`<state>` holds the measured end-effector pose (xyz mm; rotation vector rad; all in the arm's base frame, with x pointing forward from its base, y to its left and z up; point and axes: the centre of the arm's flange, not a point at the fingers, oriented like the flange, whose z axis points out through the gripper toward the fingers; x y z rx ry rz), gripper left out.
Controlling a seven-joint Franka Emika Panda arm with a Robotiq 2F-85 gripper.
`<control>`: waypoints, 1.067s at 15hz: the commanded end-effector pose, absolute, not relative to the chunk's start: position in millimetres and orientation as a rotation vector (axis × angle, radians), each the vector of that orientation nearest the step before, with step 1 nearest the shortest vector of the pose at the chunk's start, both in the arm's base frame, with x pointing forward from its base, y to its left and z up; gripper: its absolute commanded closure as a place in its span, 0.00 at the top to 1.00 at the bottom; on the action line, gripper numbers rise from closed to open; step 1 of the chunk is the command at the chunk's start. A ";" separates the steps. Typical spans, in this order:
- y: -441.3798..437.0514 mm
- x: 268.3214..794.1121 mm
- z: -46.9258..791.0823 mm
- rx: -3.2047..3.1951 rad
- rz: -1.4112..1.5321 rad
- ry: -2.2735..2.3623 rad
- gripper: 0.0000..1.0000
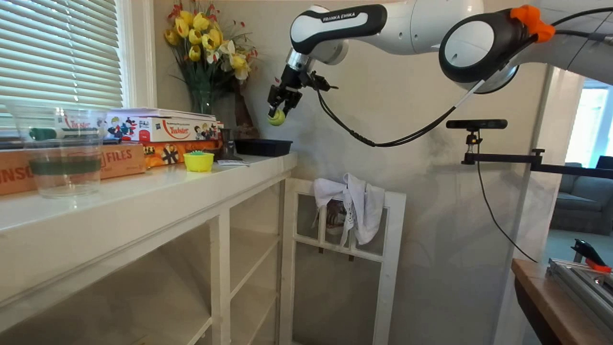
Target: Put the tennis ball in the black box on the right.
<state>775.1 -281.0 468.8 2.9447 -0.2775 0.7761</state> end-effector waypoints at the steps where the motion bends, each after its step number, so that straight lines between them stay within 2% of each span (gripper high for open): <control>1: -304.3 814.2 467.5 2.967 0.802 -0.192 0.41; 13: -309.2 848.9 407.5 2.962 0.776 0.071 0.41; 14: -308.3 849.0 408.4 2.960 0.776 0.086 0.81; 16: -306.6 848.6 428.9 2.925 0.810 0.095 0.98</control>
